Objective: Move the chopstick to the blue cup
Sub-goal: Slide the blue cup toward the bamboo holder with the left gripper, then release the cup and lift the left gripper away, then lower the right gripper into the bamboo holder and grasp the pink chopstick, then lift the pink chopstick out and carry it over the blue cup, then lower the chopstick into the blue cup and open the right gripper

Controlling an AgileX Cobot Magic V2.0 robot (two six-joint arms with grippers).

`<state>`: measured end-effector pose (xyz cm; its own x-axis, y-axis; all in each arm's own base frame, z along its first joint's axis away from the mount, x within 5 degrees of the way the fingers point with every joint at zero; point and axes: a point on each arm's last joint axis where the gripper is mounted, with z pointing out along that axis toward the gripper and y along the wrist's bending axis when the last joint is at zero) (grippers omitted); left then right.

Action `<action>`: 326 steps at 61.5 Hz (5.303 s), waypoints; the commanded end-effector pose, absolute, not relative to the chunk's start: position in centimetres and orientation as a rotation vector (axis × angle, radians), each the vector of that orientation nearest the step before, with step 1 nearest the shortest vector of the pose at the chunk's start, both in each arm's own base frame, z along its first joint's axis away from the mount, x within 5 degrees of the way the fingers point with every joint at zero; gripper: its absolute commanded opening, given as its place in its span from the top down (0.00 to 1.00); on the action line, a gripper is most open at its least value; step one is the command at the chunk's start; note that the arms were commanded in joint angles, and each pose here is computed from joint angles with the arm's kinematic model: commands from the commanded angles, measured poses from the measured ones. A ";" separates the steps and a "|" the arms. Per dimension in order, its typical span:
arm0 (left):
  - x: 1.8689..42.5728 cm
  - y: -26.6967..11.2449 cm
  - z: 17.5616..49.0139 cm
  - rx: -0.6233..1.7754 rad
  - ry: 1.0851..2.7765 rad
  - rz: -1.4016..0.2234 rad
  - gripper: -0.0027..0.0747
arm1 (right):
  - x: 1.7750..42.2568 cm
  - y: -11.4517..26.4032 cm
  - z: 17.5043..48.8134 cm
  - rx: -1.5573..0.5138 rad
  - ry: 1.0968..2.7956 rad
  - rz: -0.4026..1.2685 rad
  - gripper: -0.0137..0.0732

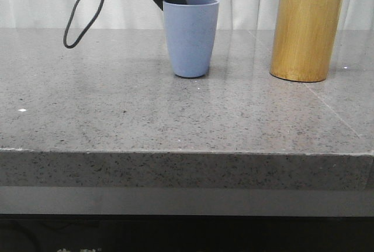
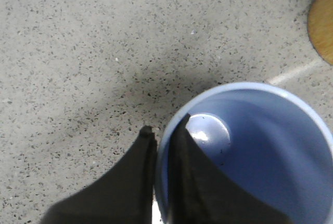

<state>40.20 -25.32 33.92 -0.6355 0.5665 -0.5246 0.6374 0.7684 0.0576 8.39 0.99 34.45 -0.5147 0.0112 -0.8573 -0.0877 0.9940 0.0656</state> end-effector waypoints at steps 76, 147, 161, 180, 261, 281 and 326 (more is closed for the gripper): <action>27.3 -16.2 49.1 0.684 2.162 -0.214 0.56 | 14.5 -1.7 35.0 0.268 2.057 0.038 0.21; 14.8 -8.0 43.3 0.544 2.062 -0.319 0.56 | 31.9 -0.3 40.4 0.015 2.133 0.476 0.26; 14.8 -8.0 43.3 0.544 2.062 -0.317 0.56 | 32.3 -0.3 40.0 0.021 2.145 0.485 0.58; 14.8 -8.0 43.3 0.544 2.062 -0.317 0.56 | 32.5 -0.5 40.1 0.016 2.122 0.464 0.71; 14.8 -8.0 43.2 0.548 2.074 -0.315 0.56 | 26.0 9.8 51.9 -0.567 1.769 0.507 0.92; 14.8 -8.0 43.2 0.548 2.074 -0.315 0.56 | 31.6 14.2 46.3 -0.694 1.897 0.433 0.92; 14.8 -8.0 43.2 0.548 2.074 -0.315 0.56 | 29.8 12.7 48.3 -0.666 2.005 0.352 0.38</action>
